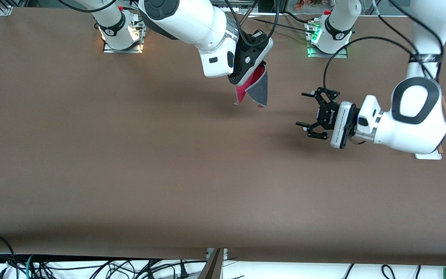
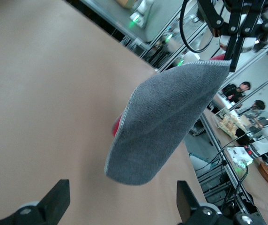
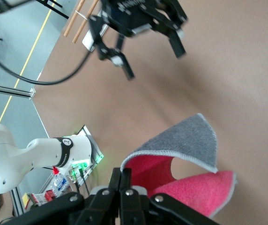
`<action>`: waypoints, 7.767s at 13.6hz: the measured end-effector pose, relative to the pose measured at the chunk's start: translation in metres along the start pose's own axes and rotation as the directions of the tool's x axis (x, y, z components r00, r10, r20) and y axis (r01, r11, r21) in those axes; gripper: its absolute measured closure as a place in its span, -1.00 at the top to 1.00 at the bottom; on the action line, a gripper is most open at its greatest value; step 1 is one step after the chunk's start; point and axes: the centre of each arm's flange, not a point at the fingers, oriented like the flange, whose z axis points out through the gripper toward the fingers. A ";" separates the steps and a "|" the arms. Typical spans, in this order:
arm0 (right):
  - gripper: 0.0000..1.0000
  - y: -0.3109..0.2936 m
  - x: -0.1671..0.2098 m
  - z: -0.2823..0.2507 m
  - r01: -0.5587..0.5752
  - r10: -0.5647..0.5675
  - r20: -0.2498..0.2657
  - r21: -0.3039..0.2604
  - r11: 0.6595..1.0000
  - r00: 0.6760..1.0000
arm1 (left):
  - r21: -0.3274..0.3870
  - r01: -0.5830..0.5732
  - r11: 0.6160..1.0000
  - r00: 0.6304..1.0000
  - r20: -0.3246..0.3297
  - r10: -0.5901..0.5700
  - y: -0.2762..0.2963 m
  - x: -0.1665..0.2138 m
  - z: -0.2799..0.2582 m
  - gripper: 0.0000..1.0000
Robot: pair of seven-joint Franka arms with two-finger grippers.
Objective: Pass towel and hang on rack
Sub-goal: 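Carry the towel up with the right gripper while the left gripper approaches, then grasp the hanging towel with the left gripper below the right gripper, then open the right gripper and withdraw while the left gripper carries the towel, then lower the towel over the wooden rods with the left gripper, then release the towel and raise the left gripper away from the rack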
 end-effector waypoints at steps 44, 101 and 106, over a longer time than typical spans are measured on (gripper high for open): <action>-0.20 -0.011 0.005 0.014 0.086 -0.087 -0.052 -0.034 0.996 0.995 | -0.275 -0.276 0.921 0.948 -0.238 0.213 -0.042 -0.023 0.085 -0.96; 1.00 0.308 -0.258 -0.312 -0.513 0.706 0.085 -0.628 0.586 0.703 | 0.695 -0.011 0.719 0.720 0.505 -0.477 0.134 -0.398 -0.497 0.96; 1.00 0.309 -0.257 -0.312 -0.509 0.701 0.087 -0.627 0.590 0.707 | 0.800 0.032 0.599 0.748 0.379 -0.545 0.103 -0.280 -0.475 1.00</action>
